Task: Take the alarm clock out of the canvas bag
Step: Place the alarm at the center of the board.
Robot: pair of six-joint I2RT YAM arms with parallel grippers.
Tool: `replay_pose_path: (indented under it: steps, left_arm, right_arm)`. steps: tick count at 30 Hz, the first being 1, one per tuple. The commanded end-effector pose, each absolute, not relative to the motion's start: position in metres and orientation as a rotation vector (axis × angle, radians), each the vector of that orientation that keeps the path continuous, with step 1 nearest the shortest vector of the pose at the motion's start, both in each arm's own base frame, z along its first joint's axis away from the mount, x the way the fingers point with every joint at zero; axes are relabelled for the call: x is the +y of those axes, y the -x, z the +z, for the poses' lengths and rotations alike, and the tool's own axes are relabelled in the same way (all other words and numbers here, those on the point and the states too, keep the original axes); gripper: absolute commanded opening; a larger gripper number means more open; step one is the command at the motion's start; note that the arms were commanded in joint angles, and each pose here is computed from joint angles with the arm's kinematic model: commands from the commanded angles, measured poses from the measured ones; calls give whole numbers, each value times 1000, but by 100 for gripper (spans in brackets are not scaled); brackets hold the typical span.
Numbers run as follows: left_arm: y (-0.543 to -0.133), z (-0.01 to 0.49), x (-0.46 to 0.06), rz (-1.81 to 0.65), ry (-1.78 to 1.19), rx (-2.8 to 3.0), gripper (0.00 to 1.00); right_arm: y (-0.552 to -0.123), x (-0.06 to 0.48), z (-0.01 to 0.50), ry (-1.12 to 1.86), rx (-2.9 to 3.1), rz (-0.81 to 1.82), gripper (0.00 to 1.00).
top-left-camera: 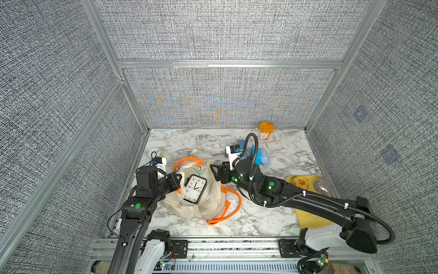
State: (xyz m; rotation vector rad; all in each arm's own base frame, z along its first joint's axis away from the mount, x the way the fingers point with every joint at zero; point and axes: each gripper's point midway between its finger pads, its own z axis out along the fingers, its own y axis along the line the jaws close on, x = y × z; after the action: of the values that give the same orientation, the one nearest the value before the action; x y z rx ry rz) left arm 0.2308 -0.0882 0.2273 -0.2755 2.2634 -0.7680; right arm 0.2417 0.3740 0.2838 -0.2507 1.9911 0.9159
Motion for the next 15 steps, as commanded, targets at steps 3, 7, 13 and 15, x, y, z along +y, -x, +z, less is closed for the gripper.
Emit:
replay_pose_path:
  steps: [3,7,13,15]
  left_arm:
    - [-202,193,-93,-832,375,2412,2]
    - [-199,183,-92,-839,411,2426,2]
    - [-213,194,-91,-828,430,2393,3]
    - [-220,202,-92,-840,433,2373,3]
  right_arm:
    - [-215,388,249,58,2110,1127,72]
    - [-214,408,214,-118,2202,1240,74]
    - [-219,427,161,-349,2303,1226,76]
    - [-224,430,164,-343,2277,1211,76]
